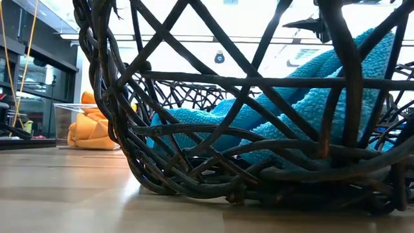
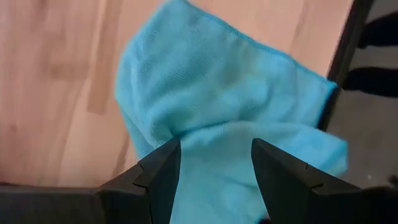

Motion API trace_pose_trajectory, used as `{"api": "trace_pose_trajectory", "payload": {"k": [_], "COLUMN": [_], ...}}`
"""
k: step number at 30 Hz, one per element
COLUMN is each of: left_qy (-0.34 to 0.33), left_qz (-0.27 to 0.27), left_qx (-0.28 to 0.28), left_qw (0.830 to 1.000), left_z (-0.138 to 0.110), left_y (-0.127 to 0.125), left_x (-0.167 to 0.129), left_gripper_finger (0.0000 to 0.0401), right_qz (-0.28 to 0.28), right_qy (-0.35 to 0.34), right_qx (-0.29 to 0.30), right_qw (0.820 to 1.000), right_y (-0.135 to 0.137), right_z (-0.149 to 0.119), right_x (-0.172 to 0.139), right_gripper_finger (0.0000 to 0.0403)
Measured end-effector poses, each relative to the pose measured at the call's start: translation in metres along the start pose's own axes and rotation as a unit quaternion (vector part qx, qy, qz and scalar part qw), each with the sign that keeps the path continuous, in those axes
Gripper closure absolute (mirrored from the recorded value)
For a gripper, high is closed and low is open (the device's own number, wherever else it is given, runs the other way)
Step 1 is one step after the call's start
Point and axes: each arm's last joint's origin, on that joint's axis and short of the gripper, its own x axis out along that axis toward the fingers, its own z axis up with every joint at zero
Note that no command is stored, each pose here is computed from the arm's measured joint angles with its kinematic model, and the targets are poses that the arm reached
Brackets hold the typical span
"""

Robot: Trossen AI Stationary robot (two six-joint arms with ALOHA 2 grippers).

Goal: Sort microfiber towel by color & place in baskets
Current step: Put the bottom blue towel into the black basket

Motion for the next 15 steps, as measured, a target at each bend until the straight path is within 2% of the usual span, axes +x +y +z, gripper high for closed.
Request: {"api": "trace_pose_trajectory", "payload": {"k": [4, 12, 15], "left_qy": [0.012, -0.004, -0.008], "left_qz": [-0.005, -0.040, -0.036], "left_qx": [0.026, 0.105, 0.123], "left_qw": [1.000, 0.994, 0.992], "left_z": [-0.0006, 0.0013, 0.0015], "left_y": [-0.0005, -0.0077, -0.0086], "left_x": [-0.0001, -0.0002, 0.0020], "left_gripper_finger": [0.0217, 0.0217, 0.0217], "right_qz": [0.000, -0.006, -0.005], "right_qy": [0.001, 0.006, 0.006], "right_qx": [-0.020, -0.032, -0.038], "right_qw": [1.000, 0.999, 0.999], "right_y": [0.0000, -0.0012, -0.0012], "right_z": [-0.0001, -0.0010, -0.0010], "right_x": [-0.0001, -0.0001, -0.0001], "right_gripper_finger": [0.0082, 0.0082, 0.0082]}}
